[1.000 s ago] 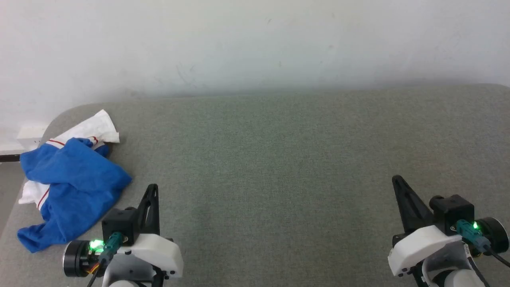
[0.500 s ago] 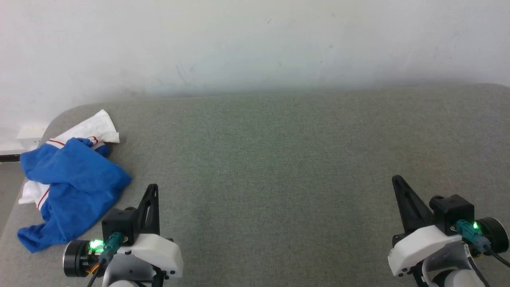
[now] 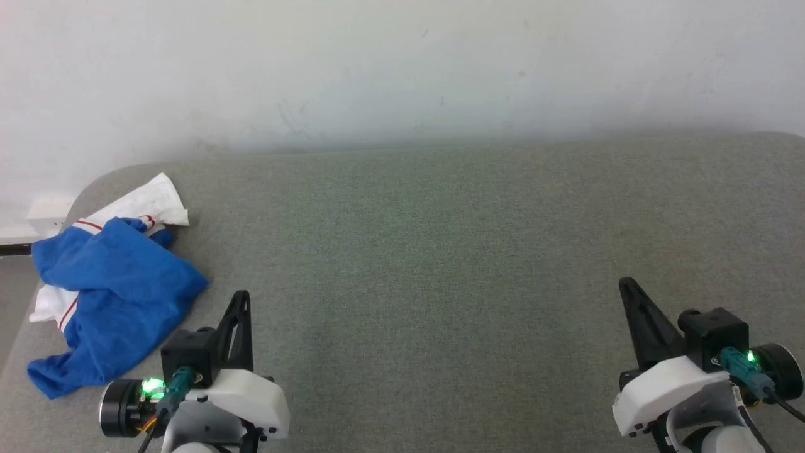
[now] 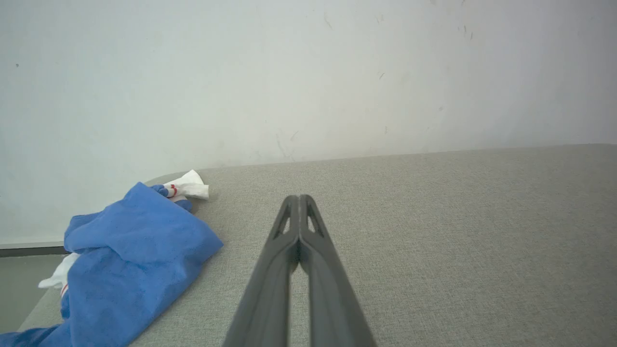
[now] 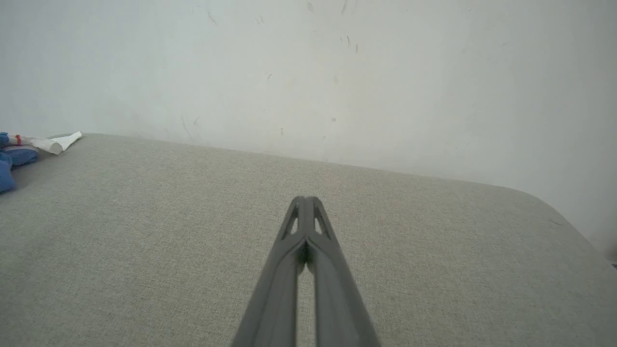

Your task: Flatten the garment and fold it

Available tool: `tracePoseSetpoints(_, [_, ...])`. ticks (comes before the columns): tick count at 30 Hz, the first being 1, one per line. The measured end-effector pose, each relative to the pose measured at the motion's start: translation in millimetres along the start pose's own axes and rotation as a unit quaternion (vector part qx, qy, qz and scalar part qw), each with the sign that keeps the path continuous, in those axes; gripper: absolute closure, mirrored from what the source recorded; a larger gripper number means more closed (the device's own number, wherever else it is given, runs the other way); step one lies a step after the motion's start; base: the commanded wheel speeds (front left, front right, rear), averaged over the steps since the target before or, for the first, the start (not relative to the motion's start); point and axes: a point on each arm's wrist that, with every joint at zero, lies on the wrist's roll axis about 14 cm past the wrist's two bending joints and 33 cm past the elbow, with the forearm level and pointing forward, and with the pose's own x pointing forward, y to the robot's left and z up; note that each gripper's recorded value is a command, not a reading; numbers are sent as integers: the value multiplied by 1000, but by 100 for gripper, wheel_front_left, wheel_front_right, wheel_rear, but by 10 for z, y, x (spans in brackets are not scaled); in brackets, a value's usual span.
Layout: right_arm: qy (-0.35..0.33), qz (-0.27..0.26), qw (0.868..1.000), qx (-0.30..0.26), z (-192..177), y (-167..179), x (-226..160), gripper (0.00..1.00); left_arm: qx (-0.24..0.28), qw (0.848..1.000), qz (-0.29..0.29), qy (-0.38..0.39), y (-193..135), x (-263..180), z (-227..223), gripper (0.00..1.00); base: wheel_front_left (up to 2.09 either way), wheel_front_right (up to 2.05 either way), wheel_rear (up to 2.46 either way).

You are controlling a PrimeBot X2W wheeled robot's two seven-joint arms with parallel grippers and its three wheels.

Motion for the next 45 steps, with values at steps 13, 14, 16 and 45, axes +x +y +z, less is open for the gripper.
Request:
tracePoseSetpoints(13, [-6,-3,1000,9,8,-20,0,0,-1,1000,1,-8,6,-6,20,0,0,0,0])
tracePoseSetpoints(14, [-7,-4,1000,10,11,-25,0,0,-2,1000,1,-9,7,-6,24,0,0,0,0])
tracePoseSetpoints(16, [-10,-5,1000,11,16,-34,-1,0,-2,1000,1,-11,9,-8,29,0,0,0,0])
tracePoseSetpoints(45, [-30,1,999,29,32,0,40,0,-20,999,21,-31,155,-141,46,0,0,0,0])
